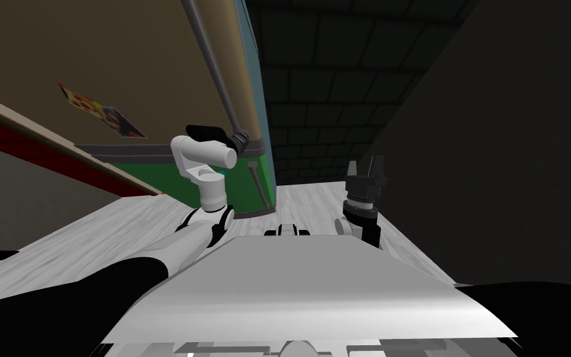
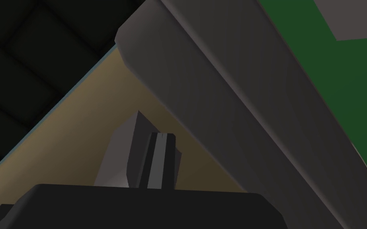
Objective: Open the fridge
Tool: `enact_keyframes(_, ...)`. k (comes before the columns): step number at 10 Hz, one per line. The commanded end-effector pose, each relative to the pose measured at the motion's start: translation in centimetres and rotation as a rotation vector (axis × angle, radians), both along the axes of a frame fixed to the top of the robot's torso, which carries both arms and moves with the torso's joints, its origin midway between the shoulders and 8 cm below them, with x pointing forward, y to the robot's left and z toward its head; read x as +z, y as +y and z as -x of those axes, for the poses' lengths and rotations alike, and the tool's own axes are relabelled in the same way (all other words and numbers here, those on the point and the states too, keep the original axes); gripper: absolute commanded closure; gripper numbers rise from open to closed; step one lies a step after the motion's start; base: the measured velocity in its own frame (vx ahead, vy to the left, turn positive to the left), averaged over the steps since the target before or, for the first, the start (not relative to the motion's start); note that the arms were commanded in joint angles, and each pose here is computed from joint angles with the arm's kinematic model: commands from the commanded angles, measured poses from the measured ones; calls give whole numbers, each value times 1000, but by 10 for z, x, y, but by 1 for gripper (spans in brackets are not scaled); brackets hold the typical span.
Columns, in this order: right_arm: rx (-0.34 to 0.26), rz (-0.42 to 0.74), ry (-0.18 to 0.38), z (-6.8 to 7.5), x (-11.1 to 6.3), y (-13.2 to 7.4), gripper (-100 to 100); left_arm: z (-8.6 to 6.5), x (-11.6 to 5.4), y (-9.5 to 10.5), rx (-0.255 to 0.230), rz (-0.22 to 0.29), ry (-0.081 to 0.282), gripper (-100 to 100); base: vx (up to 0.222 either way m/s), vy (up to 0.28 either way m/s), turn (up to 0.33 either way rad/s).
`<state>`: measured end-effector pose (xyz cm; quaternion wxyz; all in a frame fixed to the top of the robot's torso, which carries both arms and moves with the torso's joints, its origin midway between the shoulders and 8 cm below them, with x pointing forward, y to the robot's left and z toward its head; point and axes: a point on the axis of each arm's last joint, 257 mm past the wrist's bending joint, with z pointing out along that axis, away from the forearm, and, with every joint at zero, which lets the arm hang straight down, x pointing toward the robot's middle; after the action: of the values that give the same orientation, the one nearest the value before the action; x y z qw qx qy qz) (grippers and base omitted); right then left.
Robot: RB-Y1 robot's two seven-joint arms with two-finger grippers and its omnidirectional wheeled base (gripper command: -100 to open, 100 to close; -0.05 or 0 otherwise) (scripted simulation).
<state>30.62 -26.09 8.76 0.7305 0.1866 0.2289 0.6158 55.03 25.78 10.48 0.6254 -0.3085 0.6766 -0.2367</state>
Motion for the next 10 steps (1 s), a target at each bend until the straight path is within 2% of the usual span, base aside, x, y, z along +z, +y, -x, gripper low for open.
enact_keyframes(1, 0, 0, 0, 0, 0, 0, 0, 3, 4, -1, 0, -1, -10, -100, -4, -5, 21)
enact_keyframes(2, 0, 0, 0, 0, 0, 0, 0, 3, -2, -1, 2, 0, 3, -100, -15, 1, 29)
enact_keyframes(3, 0, 0, 0, 0, 0, 0, 0, 2, -9, 1, 6, 1, 22, 100, -5, 7, 5)
enact_keyframes(5, 0, 0, 0, 0, 0, 0, 0, 5, -12, -23, -65, 4, 31, 100, -204, 163, -24)
enact_keyframes(6, 0, 0, 0, 0, 0, 0, 0, 5, -12, -23, -65, 4, 31, 100, -259, 194, -30)
enact_keyframes(9, 0, 0, 0, 0, 0, 0, 0, 13, -13, -59, -173, 6, 34, 100, -289, 246, -25)
enact_keyframes(10, 0, 0, 0, 0, 0, 0, 0, 13, -13, -59, -173, 6, 34, 100, -248, 153, -19)
